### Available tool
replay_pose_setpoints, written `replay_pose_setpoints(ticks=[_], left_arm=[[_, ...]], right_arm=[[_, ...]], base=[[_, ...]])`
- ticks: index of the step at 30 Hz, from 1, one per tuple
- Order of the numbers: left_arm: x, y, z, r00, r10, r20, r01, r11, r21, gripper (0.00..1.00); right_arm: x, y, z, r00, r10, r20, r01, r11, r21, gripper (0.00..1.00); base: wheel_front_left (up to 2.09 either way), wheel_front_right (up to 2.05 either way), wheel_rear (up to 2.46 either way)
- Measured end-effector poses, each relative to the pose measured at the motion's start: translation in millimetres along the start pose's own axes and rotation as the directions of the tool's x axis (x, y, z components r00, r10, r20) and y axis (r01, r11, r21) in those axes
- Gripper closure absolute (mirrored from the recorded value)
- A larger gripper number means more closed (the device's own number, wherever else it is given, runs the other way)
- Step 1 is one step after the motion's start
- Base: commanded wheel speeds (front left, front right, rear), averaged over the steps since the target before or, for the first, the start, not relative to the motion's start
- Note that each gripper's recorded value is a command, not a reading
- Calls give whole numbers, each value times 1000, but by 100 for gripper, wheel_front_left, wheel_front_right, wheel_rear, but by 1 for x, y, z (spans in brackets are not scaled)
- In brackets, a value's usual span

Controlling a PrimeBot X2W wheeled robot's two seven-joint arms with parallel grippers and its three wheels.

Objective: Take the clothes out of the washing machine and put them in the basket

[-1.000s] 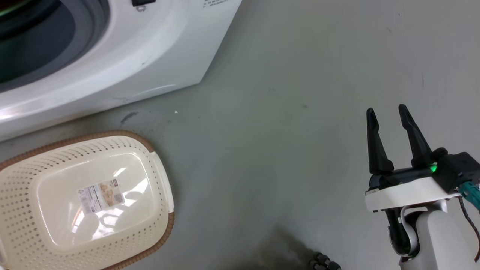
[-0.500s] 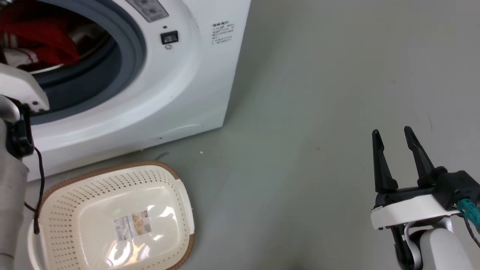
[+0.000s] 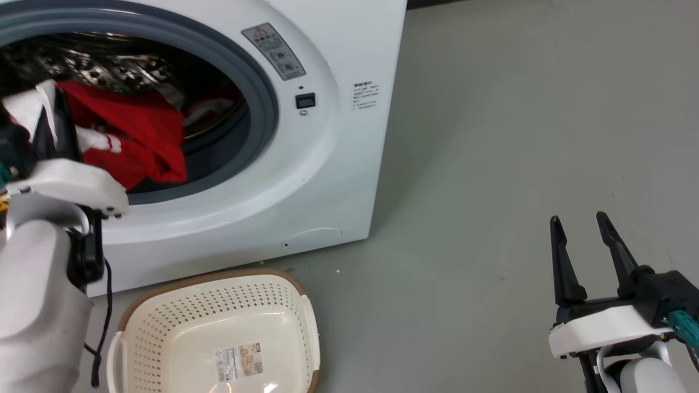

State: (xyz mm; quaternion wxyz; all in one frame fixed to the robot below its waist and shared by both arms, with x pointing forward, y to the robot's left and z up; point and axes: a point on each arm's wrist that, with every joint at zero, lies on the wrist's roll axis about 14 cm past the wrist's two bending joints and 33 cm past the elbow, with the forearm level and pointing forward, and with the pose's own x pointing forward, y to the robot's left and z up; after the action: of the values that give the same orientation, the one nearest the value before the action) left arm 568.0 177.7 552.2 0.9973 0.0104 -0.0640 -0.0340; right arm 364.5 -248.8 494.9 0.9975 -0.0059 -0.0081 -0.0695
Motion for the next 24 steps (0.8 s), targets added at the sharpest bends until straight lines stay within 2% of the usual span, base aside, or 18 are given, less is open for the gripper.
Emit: replay_pose_setpoints(ticks=[6, 11, 18, 24], left_arm=[[-43, 4, 16, 999, 0, 34, 0, 1000, -7, 100], [-85, 1, 13, 1000, 9, 5, -8, 1000, -30, 100], [-145, -11, -18, 992, 11, -126, -20, 997, -72, 100], [-188, -18, -75, 948, 34, -316, -80, 988, -135, 100]], right_arm=[[-6, 11, 9, 999, 34, 16, -34, 999, 4, 0], [-9, 20, 15, 998, 63, 24, -64, 998, 8, 0], [-8, 34, 20, 994, 106, 27, -106, 994, -4, 0], [-4, 41, 22, 992, 126, 24, -126, 992, -15, 0]], base=[[0, 0, 0], [0, 0, 0], [0, 0, 0], [0, 0, 0]])
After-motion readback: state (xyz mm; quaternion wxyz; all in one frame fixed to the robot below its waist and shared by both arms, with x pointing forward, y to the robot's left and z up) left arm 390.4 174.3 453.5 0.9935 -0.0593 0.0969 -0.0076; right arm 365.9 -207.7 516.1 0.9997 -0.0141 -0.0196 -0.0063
